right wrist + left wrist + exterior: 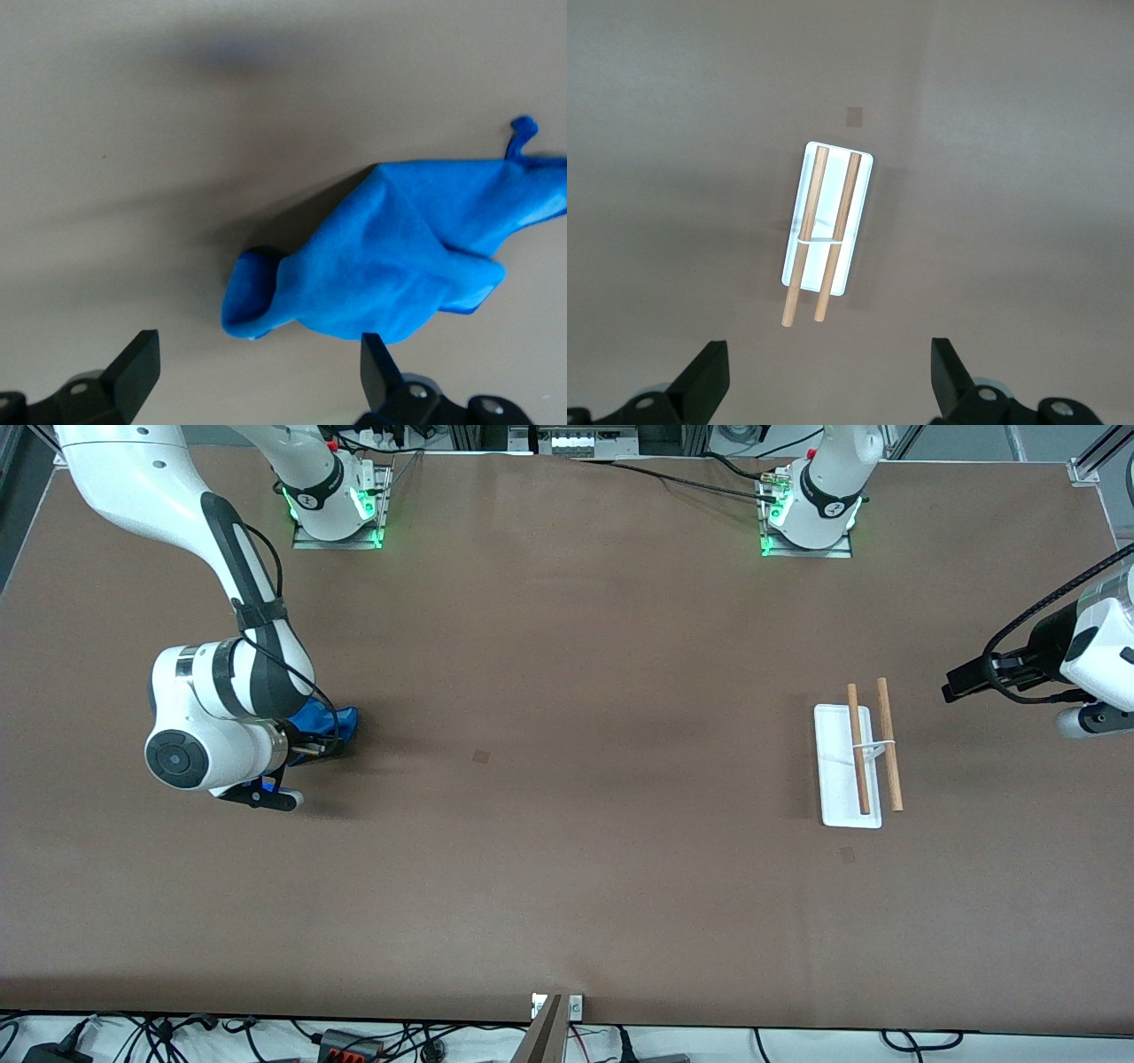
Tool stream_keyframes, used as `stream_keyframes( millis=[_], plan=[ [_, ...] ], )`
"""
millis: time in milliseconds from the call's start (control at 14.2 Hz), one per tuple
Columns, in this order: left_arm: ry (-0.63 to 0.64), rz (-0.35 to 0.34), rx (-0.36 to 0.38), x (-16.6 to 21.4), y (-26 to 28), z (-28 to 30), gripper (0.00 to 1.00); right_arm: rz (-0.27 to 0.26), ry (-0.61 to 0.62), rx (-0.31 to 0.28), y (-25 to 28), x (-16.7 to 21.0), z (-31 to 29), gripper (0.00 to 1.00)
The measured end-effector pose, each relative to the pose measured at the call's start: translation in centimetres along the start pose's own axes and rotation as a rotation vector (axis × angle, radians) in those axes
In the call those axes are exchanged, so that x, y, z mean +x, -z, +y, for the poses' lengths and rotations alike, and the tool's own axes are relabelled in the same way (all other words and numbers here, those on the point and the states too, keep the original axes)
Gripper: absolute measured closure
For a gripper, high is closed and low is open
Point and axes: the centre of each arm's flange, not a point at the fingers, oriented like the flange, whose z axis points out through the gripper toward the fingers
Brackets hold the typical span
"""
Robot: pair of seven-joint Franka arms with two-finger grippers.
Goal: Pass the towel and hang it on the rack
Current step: 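Close the right gripper on the blue towel's corner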
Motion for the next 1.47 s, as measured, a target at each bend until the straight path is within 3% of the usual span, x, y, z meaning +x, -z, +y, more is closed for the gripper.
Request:
stream_keyframes(
  millis=[281,772,842,1333,1404,1474],
  plan=[
    [0.001,0.0,0.0,0.0,0.0,-0.1,0.0,0.005,-0.11,0.001,-2.9,-0.2,0.3,0.0],
    [0.001,0.0,0.0,0.0,0.0,-0.1,0.0,-0.042,-0.154,-0.014,-5.3,-0.6,2.3,0.04],
    [0.001,0.0,0.0,0.0,0.0,-0.1,0.0,-0.045,-0.154,-0.015,-5.4,-0.6,2.3,0.09],
    [0.001,0.0,0.0,0.0,0.0,-0.1,0.0,-0.049,-0.143,-0.016,-5.7,-0.7,2.3,0.84],
    [0.001,0.0,0.0,0.0,0.0,-0.1,0.0,-0.049,-0.116,-0.015,-5.6,-0.7,2.3,0.84],
    [0.001,0.0,0.0,0.0,0.0,-0.1,0.0,-0.047,-0.082,-0.014,-5.5,-0.7,2.3,0.92]
  ],
)
